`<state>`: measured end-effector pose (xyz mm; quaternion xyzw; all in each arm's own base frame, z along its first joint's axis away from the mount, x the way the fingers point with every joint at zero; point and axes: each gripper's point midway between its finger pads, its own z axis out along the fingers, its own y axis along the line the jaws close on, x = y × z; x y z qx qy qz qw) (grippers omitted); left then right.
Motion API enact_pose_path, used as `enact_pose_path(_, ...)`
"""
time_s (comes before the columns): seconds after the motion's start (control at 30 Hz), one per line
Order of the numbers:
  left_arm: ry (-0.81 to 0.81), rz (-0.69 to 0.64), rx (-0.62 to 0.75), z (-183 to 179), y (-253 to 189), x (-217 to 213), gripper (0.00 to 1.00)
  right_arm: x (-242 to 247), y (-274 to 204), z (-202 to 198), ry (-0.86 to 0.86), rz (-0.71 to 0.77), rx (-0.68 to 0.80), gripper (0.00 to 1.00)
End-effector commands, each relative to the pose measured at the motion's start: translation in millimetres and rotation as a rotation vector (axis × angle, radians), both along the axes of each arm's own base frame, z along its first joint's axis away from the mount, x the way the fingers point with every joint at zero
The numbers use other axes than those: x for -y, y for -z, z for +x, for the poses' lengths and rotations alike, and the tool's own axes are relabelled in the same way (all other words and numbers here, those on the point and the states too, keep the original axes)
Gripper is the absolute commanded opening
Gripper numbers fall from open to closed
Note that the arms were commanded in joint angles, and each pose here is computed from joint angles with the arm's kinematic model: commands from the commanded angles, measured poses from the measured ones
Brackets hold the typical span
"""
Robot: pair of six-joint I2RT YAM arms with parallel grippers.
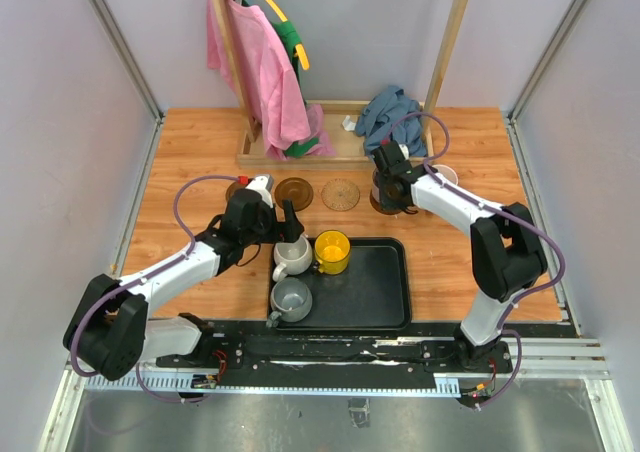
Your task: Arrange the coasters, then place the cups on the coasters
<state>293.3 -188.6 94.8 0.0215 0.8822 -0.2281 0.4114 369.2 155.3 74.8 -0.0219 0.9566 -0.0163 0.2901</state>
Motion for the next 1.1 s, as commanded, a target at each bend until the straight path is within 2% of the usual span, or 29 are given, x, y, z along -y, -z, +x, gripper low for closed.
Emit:
enact_pose_path(0.0, 0.016, 0.005, 0.022, 3.9, -7.5, 4.2, 0.96, 6.8, -14.9, 21.1, 0.052, 0.011, 0.056, 0.01)
enact_pose_path(0.47, 0.015, 0.012, 0.018, 3.4, -4.2, 3.3, 0.96, 17.5, -6.9, 20.0, 0.092, 0.009, 0.021, 0.01)
enact_pose_path(1.07, 0.014, 0.013, 0.016, 3.0, -2.4, 2.8, 0.96, 6.7, -6.2, 12.8, 0.069, 0.067, -0.018, 0.01)
